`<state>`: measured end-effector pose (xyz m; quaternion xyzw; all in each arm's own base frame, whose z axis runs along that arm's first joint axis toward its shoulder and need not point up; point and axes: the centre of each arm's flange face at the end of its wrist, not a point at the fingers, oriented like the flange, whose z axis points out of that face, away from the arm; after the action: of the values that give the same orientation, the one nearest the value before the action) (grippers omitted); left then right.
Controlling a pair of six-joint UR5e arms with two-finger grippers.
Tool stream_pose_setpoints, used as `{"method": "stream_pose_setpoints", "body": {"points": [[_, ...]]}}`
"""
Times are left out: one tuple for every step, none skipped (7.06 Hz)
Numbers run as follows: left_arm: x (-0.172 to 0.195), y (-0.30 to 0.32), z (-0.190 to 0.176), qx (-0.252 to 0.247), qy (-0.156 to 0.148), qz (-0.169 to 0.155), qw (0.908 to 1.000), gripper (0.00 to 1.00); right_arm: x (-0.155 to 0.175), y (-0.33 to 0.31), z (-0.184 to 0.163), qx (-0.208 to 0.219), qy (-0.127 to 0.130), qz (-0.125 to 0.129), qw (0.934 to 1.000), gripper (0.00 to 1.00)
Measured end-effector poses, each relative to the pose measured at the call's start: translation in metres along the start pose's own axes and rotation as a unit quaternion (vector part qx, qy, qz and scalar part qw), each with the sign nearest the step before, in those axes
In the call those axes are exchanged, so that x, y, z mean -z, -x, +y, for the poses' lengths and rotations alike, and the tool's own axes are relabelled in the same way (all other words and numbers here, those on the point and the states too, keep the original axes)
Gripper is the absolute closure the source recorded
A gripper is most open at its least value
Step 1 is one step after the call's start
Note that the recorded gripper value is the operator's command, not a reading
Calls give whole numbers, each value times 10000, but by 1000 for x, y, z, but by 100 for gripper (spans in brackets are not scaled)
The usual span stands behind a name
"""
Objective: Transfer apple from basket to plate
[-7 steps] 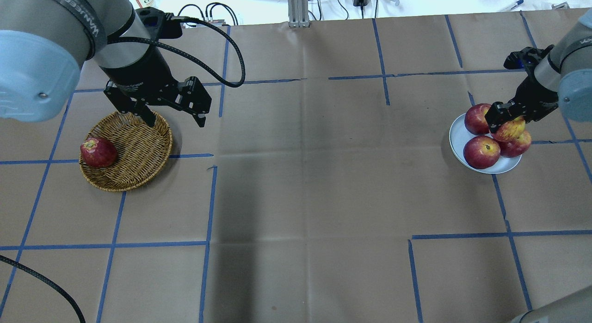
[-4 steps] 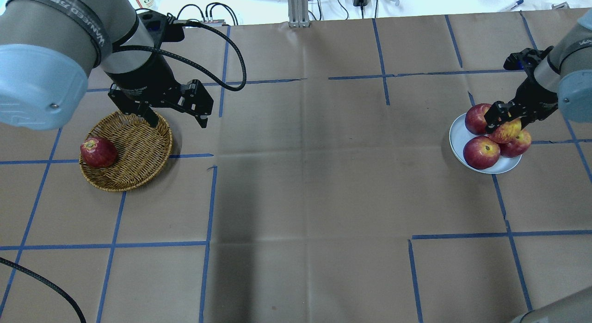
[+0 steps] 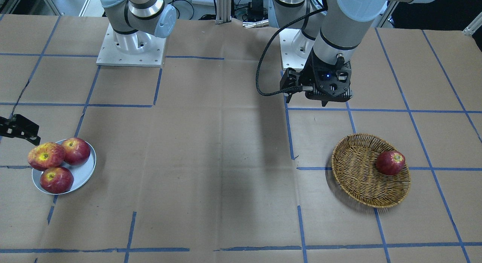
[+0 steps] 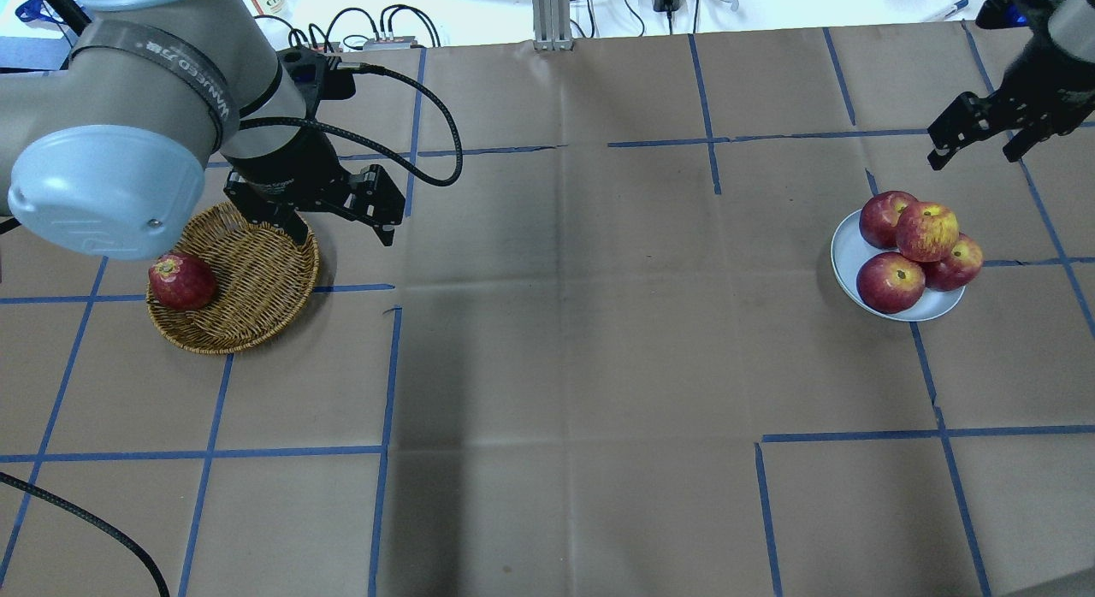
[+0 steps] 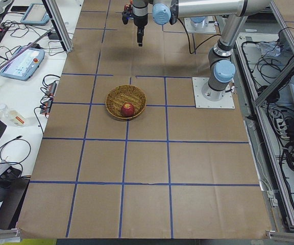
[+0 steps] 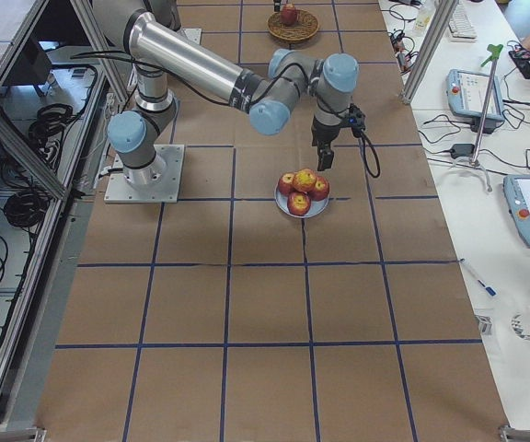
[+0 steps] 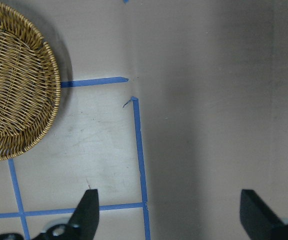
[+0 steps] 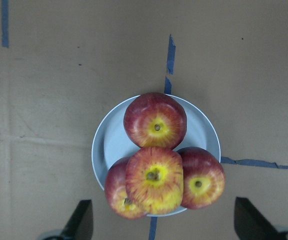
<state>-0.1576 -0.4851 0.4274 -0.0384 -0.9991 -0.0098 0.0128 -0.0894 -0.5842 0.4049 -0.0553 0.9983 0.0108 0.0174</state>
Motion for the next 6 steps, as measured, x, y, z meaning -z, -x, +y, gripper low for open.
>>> {"method": "stream_pose_setpoints", "body": {"points": [[-1,0,-1,1,7,-1,10000,1,26,32,8,-50,61,-11,10000,0],[-1,0,-3,-1,1,-2,10000,1,51,71,24,-239,154,-45,9996,0],[1,0,-4,-5,-27,-3,10000,1,69,112,43,-435,228,-55,9988,0],[5,0,-4,-32,-67,-6,10000,1,77,152,60,-531,269,-22,9982,0],[8,0,-4,-119,-97,-11,9999,1,74,187,77,-539,321,17,9980,0],[9,0,-2,-207,-107,-13,9997,1,70,205,90,-521,336,98,9980,0]]}}
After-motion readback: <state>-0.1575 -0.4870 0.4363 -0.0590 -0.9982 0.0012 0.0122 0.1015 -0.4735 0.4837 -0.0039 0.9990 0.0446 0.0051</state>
